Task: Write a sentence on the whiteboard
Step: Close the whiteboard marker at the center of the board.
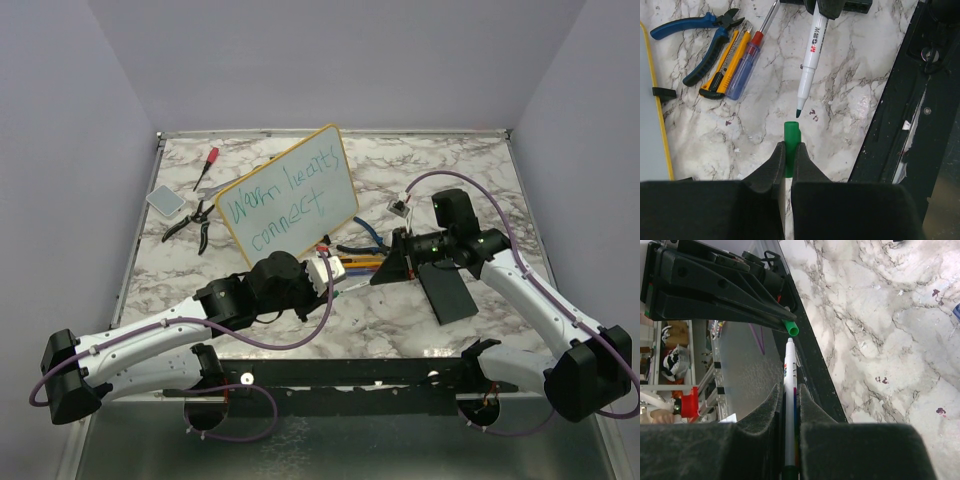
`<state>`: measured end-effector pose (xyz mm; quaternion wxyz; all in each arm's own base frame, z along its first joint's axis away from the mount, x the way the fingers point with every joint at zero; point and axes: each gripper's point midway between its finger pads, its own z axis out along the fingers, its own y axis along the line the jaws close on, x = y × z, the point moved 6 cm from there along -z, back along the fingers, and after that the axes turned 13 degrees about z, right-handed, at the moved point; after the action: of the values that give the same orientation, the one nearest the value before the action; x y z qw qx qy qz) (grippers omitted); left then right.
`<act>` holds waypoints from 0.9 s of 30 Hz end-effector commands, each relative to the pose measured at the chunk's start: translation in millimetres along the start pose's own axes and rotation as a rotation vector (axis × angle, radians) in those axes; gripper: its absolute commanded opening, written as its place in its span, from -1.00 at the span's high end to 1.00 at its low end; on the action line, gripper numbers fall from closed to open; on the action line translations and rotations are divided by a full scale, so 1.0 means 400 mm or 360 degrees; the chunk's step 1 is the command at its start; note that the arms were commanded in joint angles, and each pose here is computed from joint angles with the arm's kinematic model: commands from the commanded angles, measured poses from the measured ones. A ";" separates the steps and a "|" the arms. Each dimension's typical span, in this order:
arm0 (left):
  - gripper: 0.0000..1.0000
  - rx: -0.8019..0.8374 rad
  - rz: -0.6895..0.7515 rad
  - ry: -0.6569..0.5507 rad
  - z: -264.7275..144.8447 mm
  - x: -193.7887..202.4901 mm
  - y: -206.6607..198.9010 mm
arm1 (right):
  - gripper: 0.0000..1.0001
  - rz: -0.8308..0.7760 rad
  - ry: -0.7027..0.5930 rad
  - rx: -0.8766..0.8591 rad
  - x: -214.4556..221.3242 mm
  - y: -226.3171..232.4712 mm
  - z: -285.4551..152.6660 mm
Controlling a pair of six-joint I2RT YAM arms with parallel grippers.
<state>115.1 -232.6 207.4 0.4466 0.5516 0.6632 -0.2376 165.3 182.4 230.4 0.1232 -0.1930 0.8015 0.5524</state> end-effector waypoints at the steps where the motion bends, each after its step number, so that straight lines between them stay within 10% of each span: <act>1: 1.00 0.0033 0.0012 -0.0047 -0.003 -0.004 -0.006 | 0.98 0.0042 0.0051 -0.0040 0.017 -0.004 0.000; 27: 1.00 0.0089 0.0008 -0.0084 -0.003 -0.013 -0.016 | 0.98 0.0046 0.0055 -0.0053 0.012 -0.013 0.007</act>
<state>111.9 -235.7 209.4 0.4448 0.5566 0.6542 -0.2538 164.5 183.0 225.5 0.1077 -0.1913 0.8014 0.5564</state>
